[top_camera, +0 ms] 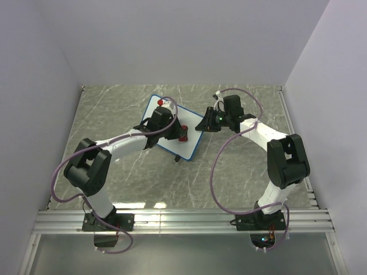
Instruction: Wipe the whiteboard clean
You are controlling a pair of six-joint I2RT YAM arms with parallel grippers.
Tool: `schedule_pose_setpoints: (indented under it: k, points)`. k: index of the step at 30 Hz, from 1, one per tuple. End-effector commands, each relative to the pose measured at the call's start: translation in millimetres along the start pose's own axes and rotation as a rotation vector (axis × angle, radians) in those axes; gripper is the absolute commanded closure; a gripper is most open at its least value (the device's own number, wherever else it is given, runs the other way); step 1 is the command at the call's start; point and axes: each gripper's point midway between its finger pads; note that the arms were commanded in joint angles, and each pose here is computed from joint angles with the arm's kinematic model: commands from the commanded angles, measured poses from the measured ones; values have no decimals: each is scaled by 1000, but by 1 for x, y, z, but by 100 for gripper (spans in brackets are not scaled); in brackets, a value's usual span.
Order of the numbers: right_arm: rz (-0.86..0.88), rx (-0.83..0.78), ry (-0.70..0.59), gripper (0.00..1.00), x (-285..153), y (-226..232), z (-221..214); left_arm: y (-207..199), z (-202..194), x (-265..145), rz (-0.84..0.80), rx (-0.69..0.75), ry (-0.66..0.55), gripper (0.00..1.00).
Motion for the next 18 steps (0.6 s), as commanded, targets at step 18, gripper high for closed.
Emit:
schedule_pose_setpoints:
  k: [18]
  points:
    - [-135,-32,-14,100,-5,-30,-7,79,129,-67,250,72,-214,100]
Point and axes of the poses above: each gripper's point midway between its finger pads, its own x axis out along the fingers, its own y axis along the line the jaws close on, z = x × y, and after that the axes turned 2 degrees about x, right-handed
